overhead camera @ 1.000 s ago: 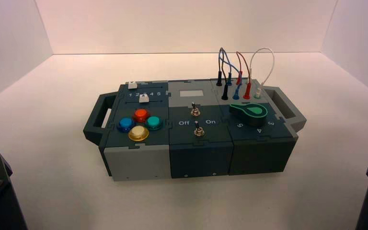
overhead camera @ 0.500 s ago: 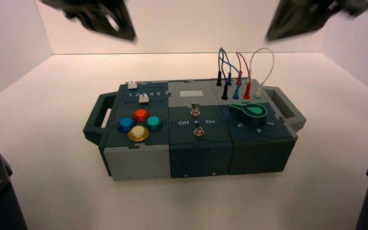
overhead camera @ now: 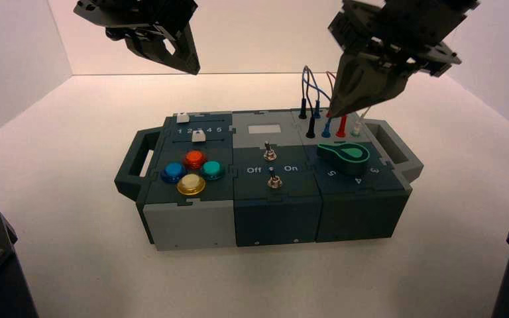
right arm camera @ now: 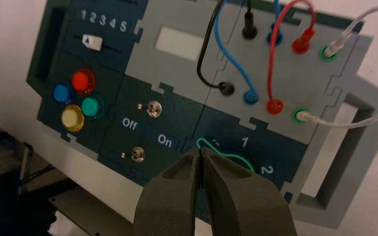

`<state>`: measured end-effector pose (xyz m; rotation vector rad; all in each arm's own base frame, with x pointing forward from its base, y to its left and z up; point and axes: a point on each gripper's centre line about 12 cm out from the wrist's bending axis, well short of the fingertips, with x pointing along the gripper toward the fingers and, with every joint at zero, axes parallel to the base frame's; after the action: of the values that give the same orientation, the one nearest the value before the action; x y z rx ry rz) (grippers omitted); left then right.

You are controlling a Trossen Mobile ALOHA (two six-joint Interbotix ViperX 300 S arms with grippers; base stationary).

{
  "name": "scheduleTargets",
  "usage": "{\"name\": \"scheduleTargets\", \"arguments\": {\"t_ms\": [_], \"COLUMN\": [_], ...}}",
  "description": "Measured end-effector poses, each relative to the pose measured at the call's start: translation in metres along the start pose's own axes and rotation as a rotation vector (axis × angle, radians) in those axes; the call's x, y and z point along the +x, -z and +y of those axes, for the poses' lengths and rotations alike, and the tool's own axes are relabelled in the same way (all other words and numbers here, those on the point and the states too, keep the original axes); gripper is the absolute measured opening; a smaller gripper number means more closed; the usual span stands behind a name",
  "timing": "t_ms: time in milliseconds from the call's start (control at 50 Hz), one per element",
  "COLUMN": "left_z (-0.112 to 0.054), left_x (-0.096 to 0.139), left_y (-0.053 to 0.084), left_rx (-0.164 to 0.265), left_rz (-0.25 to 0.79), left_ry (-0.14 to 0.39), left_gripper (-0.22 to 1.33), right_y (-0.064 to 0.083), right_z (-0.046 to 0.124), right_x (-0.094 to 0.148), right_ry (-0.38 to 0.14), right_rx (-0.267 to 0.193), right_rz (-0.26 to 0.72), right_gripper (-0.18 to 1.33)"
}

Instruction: Turn the knob to position 3.

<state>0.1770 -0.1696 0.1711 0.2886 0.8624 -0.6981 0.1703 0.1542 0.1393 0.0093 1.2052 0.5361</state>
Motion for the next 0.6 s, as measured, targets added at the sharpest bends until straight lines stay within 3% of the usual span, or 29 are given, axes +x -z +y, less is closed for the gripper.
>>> {"name": "scheduleTargets", "arguments": {"t_ms": [600], "left_z": [-0.008], "left_x": [0.004], "left_y": [0.005], "left_rx": [0.025], "left_rz": [0.058], "left_ry": [0.019], "left_gripper": [-0.16], "right_y": [0.003], "right_z": [0.009], "right_x": [0.029], "right_ry": [0.012], "right_rx": [-0.016], "right_rz": [0.126], "right_gripper": [-0.14]}}
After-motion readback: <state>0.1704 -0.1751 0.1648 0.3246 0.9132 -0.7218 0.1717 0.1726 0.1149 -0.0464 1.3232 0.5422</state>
